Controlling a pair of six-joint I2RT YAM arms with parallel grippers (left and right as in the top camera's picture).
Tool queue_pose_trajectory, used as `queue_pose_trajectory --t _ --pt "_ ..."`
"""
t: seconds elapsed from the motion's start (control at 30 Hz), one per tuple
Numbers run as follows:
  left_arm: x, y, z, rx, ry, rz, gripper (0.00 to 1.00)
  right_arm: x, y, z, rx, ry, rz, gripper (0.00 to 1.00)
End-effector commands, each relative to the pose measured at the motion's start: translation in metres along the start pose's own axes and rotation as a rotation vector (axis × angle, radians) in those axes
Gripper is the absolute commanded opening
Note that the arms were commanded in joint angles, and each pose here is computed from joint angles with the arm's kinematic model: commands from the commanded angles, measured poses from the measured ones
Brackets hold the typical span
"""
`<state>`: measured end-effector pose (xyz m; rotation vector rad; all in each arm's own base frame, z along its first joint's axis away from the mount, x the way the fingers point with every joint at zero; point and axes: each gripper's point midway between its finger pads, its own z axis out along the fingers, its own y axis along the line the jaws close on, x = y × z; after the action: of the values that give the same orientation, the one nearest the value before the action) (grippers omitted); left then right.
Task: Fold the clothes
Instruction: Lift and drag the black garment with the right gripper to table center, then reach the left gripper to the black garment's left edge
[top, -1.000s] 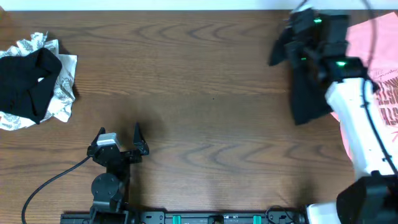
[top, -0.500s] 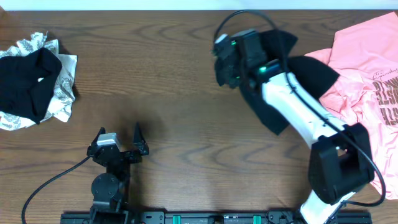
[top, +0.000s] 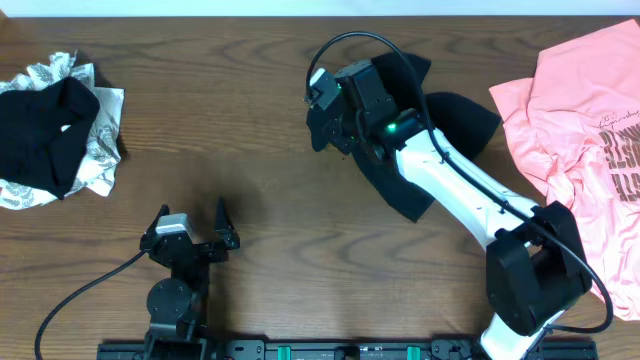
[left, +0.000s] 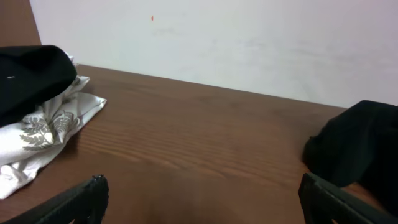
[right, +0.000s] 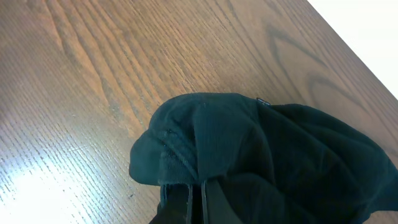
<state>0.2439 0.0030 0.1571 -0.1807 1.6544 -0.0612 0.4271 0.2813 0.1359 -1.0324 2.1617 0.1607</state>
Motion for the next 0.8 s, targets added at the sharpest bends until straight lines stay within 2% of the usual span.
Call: queue_pose_trajectory --t 0.0,0.13,0.3,0.43,0.53,0.63,0.77 --pt "0.017 0.006 0.001 -0.024 0.046 0.022 0.98 -0.009 0.001 -0.003 -0.002 -0.023 0.019 0.01" --pt "0.01 0.004 0.002 -0.018 0.017 0.016 0.98 -0.009 0.001 -0.003 -0.002 -0.022 0.031 0.01" --pt "-0.003 -0.041 -0.004 0.241 -0.01 0.013 0.98 -0.009 0.001 -0.003 -0.002 -0.022 0.045 0.01" --pt "0.019 -0.055 -0.009 0.32 0.166 -0.009 0.98 -0.011 0.0 -0.003 0.0 -0.031 0.044 0.01" --pt "0.033 -0.058 -0.01 0.324 0.31 -0.01 0.98 -0.013 0.0 -0.003 0.002 -0.038 0.044 0.01" --pt "0.031 -0.068 -0.005 0.355 0.384 0.018 0.98 -0.015 -0.001 -0.003 0.005 -0.047 0.044 0.01" --pt "0.024 -0.09 0.009 0.427 0.448 0.133 0.98 -0.016 -0.001 -0.003 0.005 -0.052 0.08 0.01"
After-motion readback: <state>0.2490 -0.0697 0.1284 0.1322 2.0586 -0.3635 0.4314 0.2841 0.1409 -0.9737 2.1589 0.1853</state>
